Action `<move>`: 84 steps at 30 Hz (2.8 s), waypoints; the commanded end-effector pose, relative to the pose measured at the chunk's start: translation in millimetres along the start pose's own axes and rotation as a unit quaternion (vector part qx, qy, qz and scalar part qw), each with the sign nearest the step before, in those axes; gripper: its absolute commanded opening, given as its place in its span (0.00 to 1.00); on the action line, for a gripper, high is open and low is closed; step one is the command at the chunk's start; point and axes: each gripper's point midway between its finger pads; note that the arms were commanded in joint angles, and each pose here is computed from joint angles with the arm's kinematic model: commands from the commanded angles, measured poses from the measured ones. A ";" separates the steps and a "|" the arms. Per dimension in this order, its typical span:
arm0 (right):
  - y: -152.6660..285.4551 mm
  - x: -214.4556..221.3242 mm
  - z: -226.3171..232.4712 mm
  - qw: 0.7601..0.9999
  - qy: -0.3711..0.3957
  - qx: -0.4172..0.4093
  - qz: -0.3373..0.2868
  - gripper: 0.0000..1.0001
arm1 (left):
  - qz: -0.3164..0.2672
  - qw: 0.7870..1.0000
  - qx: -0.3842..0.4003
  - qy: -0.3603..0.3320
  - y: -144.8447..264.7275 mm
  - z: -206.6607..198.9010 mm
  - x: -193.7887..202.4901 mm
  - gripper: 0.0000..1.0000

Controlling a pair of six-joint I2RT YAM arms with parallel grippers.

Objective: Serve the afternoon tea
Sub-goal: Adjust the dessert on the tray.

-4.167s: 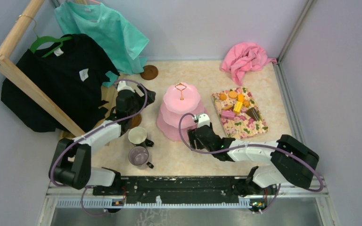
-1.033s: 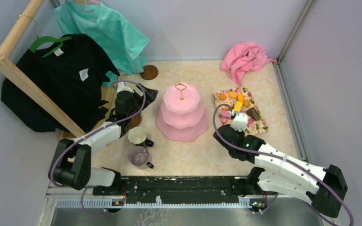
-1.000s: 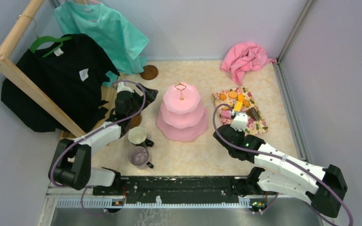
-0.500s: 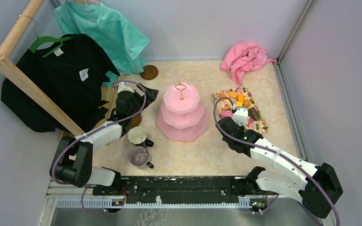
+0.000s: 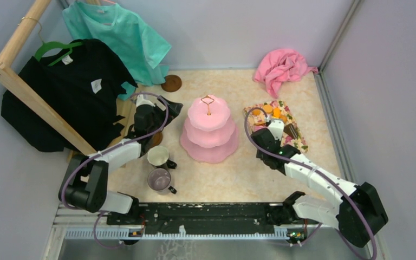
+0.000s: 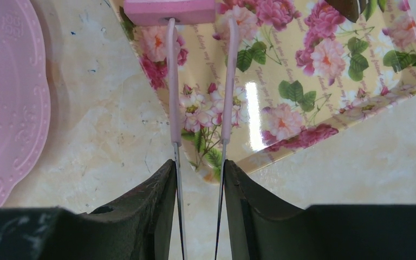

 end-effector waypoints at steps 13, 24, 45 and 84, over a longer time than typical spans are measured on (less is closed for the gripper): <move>-2.2 -31.6 36.5 0.996 0.032 -0.078 -0.025 0.30 | -0.017 1.000 0.013 0.007 1.8 -6.5 -7.9 0.98; 13.3 -28.5 47.8 0.992 0.032 -0.118 -0.019 0.28 | -0.009 1.000 0.016 0.013 0.7 -8.3 -3.6 0.96; 12.1 -54.5 44.7 0.997 -0.012 -0.061 -0.037 0.30 | -0.012 1.000 0.021 0.007 -2.6 -15.7 -5.3 0.95; -43.2 -53.7 69.3 0.995 -0.076 -0.059 0.027 0.16 | -0.013 1.000 0.022 0.004 -1.3 -15.9 -6.1 0.95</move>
Point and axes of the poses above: each gripper's point midway between its finger pads, its own y axis back along the fingers, its own z axis along the line the jaws close on, x = y × z, and after that the axes turned 2 degrees about y, right-handed
